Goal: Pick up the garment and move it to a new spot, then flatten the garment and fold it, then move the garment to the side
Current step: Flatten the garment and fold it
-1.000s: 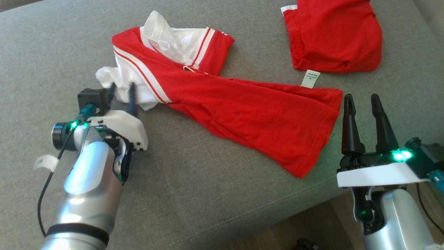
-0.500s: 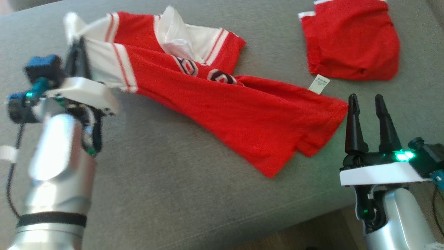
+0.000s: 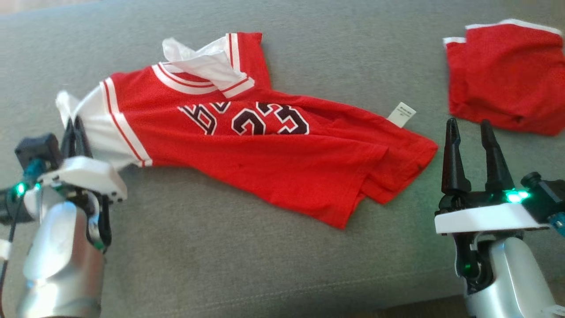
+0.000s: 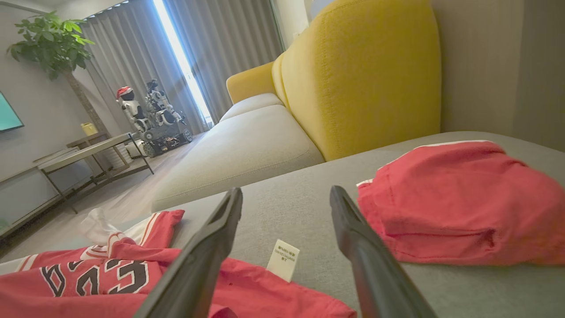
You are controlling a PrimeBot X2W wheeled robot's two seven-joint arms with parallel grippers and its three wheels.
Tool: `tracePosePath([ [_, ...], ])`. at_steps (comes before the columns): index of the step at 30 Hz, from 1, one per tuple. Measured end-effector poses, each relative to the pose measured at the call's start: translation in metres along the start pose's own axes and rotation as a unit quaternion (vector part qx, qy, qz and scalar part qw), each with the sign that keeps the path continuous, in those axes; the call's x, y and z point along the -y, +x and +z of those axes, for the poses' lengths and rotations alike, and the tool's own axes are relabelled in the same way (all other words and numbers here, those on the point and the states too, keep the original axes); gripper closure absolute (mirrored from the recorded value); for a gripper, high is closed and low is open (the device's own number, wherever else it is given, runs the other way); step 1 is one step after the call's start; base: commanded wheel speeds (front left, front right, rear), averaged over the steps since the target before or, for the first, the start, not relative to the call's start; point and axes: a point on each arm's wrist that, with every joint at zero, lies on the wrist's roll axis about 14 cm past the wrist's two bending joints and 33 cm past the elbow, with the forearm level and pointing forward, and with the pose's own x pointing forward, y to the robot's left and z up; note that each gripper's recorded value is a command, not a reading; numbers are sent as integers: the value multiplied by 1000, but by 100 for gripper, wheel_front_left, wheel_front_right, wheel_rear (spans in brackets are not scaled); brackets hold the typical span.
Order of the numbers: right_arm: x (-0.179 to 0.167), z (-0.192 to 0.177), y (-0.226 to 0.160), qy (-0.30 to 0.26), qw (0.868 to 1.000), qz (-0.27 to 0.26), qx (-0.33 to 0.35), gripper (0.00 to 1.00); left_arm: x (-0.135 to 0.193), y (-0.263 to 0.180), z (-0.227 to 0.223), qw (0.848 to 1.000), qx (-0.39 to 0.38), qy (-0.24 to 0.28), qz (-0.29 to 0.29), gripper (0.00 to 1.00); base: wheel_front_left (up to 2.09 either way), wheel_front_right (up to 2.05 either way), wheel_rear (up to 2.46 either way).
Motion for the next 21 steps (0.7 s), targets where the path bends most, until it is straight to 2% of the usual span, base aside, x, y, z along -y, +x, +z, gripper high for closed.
tracePosePath([
  [4,-11,-7,5,1,1000,17,-11,0,-10,-11,-15,1000,-22,-5,14,100,0,0,0],
  [5,-13,-8,5,1,1000,19,-13,0,-9,-12,-16,1000,-23,-11,16,82,0,0,0],
  [6,-15,-9,6,2,1000,22,-15,0,-8,-13,-15,999,-22,-16,17,0,0,0,0],
  [9,-18,-11,7,3,1000,26,-17,0,-6,-14,-12,999,-18,-23,17,0,0,0,0],
  [15,-30,-13,10,3,999,44,-22,0,4,-14,36,997,56,-53,10,0,0,0,0],
  [18,-48,-15,16,-4,997,71,-28,0,12,-23,59,992,96,-79,-1,0,0,0,0],
  [21,-78,-12,30,-20,992,117,-29,0,11,-40,57,990,102,-97,-1,0,0,0,0],
])
